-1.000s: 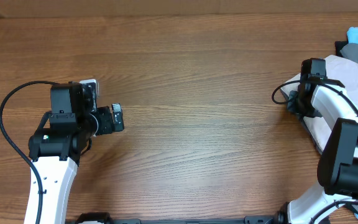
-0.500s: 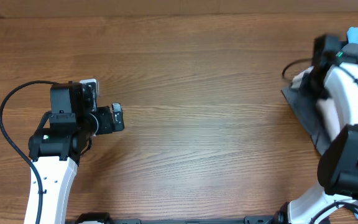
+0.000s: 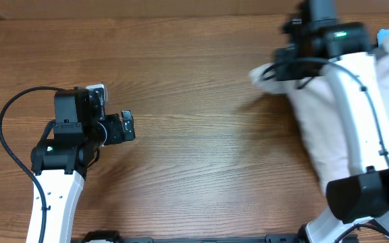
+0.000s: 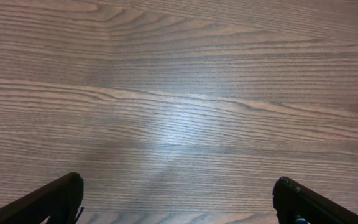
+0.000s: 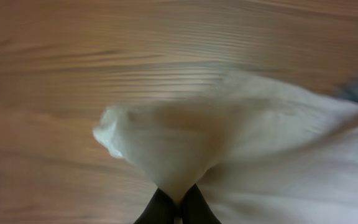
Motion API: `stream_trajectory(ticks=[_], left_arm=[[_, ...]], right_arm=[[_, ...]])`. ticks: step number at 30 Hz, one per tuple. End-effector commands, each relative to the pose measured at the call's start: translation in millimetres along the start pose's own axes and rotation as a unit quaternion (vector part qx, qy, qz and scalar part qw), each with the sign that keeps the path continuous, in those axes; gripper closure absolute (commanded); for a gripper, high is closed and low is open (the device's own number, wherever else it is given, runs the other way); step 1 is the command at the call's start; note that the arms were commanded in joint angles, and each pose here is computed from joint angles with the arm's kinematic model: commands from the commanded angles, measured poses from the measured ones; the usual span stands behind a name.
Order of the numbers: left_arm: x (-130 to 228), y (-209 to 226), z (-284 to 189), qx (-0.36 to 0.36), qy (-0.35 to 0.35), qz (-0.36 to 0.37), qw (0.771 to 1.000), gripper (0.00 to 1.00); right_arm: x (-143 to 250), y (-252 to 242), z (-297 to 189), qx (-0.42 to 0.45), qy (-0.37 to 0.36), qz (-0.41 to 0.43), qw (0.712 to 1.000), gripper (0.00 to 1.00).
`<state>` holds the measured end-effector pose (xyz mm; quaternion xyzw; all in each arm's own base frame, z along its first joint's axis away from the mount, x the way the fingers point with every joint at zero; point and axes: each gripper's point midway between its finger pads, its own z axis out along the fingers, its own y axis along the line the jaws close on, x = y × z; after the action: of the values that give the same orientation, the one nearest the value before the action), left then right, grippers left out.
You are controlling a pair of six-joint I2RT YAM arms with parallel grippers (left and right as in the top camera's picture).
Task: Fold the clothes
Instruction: 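Pull the beige shorts left off the pile with the right gripper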
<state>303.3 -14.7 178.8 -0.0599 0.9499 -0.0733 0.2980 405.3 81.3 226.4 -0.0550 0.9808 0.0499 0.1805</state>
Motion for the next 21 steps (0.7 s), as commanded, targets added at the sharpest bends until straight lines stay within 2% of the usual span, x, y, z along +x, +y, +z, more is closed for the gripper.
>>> stream_trajectory(ticks=[1,5,11,15,18,19,20,21], left_arm=[[-10,-3,-5,0.008,-0.015,-0.01,1.0,0.0],[-10,-3,-5,0.008,-0.015,-0.01,1.0,0.0],[-10,-3,-5,0.008,-0.015,-0.01,1.0,0.0],[-10,-3,-5,0.009,-0.015,-0.01,1.0,0.0],[-11,-3,-5,0.009,-0.015,-0.01,1.0,0.0],[-10,-3,-5,0.009,-0.015,-0.01,1.0,0.0],[-10,-4,-5,0.01,-0.015,-0.01,1.0,0.0],[-10,-4,-5,0.011,-0.015,-0.009,1.0,0.0]], right_arm=[[-3,88,-17,-0.081,-0.033,-0.066,0.994,0.96],[3,148,-21,-0.117,-0.05,-0.105,0.986,0.96],[-1,216,-31,-0.171,-0.1,-0.114,0.973,0.96],[-42,250,-55,-0.216,-0.202,-0.097,0.95,0.96],[-86,246,-78,-0.197,-0.303,-0.06,0.931,0.96],[-100,235,-84,-0.174,-0.334,-0.031,0.926,0.94],[-113,221,-88,-0.147,-0.359,0.0,0.922,0.76],[-121,206,-90,-0.121,-0.376,0.02,0.918,0.68]])
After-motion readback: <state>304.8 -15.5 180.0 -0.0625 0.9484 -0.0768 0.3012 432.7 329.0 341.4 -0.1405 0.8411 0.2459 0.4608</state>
